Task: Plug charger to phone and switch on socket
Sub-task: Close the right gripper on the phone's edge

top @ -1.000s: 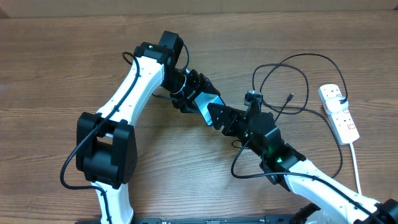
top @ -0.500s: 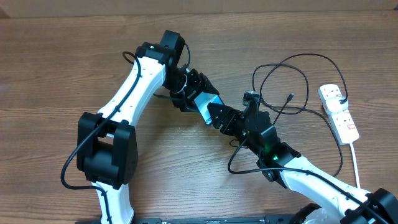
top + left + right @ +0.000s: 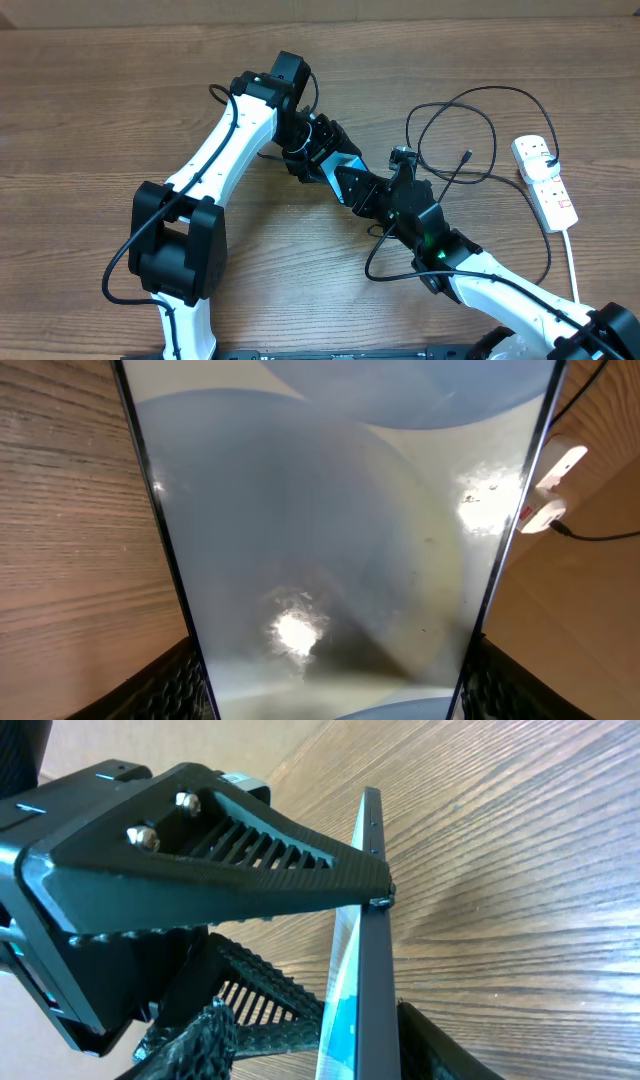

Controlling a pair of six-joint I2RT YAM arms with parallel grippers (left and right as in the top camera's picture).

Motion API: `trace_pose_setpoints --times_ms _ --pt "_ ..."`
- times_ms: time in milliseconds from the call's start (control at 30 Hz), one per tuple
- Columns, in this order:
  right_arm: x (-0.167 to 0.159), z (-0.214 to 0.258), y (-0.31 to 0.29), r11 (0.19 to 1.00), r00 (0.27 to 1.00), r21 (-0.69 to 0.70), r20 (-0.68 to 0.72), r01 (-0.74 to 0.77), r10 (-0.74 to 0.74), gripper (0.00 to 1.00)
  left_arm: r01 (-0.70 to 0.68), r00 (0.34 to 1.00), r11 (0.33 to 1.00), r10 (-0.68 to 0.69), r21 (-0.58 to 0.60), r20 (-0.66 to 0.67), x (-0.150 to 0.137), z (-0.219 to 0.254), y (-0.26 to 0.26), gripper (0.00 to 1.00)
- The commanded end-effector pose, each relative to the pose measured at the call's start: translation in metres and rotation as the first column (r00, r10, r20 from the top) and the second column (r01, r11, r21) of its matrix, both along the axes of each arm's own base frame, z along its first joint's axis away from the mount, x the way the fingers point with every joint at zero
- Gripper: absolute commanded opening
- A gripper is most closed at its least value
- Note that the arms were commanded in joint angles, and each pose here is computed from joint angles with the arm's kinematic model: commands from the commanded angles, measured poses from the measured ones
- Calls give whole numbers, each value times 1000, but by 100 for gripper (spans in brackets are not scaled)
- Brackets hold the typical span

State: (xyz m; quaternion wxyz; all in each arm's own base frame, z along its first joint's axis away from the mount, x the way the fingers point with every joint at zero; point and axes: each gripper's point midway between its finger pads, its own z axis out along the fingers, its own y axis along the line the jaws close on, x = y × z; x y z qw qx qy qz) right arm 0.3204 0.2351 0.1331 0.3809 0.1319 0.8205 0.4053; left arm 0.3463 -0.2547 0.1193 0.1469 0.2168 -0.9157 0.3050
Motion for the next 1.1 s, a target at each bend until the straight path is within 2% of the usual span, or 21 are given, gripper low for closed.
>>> trace_pose_setpoints --times_ms 0,233,633,1067 --pt "5 11 3 1000 1000 13 28 10 -10 49 -7 1000 1000 8 -29 8 4 10 -11 58" --pt "4 10 2 1000 1000 9 23 10 -10 41 7 1000 1000 -7 -30 11 0 10 -16 58" --pt "2 2 1 1000 1000 -12 -6 9 -9 23 13 1000 999 -12 -29 12 -1 10 -18 58" --pt "1 -1 0 1000 1000 -19 -17 8 -9 16 13 1000 999 -12 -29 11 -1 10 -18 59"
